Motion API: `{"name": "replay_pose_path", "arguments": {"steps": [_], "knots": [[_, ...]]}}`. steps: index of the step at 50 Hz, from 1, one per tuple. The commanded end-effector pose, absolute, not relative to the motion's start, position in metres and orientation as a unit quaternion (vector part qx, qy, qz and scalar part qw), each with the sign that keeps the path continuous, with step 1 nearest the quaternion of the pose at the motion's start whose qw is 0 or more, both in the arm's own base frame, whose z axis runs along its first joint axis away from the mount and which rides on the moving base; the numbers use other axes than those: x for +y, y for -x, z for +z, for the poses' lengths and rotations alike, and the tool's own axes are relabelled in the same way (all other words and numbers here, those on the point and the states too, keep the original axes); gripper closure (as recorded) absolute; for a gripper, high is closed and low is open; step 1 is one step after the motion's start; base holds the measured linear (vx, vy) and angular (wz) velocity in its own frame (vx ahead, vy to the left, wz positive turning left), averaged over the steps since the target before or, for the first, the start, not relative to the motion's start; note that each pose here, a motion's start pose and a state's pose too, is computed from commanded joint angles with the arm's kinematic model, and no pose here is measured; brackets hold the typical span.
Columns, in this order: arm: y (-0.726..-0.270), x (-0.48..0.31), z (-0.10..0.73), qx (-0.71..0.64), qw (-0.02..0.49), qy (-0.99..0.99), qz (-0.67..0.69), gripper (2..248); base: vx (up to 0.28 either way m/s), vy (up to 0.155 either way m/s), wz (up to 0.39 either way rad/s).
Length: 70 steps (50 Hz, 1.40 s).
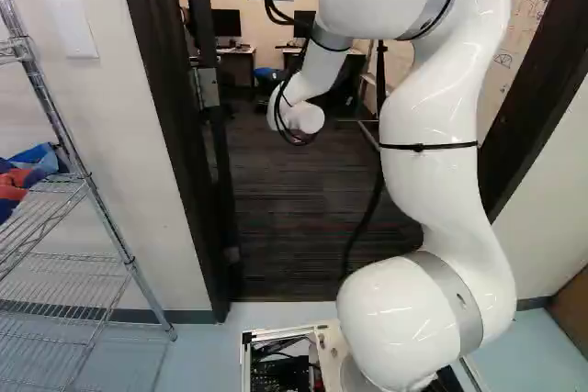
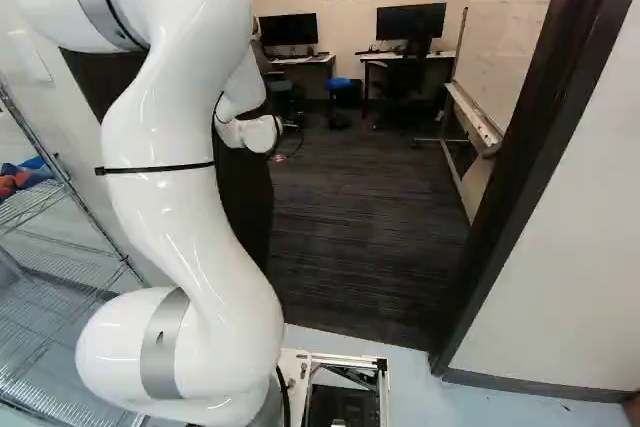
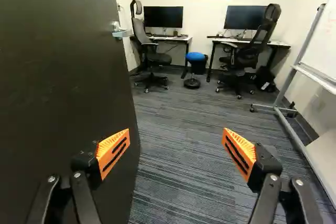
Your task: Open the door and move inside
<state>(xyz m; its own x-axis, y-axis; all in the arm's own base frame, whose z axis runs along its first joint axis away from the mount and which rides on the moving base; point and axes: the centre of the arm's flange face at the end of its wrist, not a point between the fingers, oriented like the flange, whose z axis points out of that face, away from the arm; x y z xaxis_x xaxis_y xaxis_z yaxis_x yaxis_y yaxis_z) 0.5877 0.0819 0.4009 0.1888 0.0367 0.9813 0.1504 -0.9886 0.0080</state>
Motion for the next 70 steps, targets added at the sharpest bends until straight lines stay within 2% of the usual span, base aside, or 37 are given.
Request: {"name": "replay_pose_path", "arguments": {"steps": [35,70], "knots": [[-0.572,0.027,0.403,-0.026,0.016,0.775,-0.631,3,0.000,0.000,0.000],[-0.521,-0.020,0.408,0.008,-0.011,0.783,-0.621,3,0.000,0.000,0.000]]}}
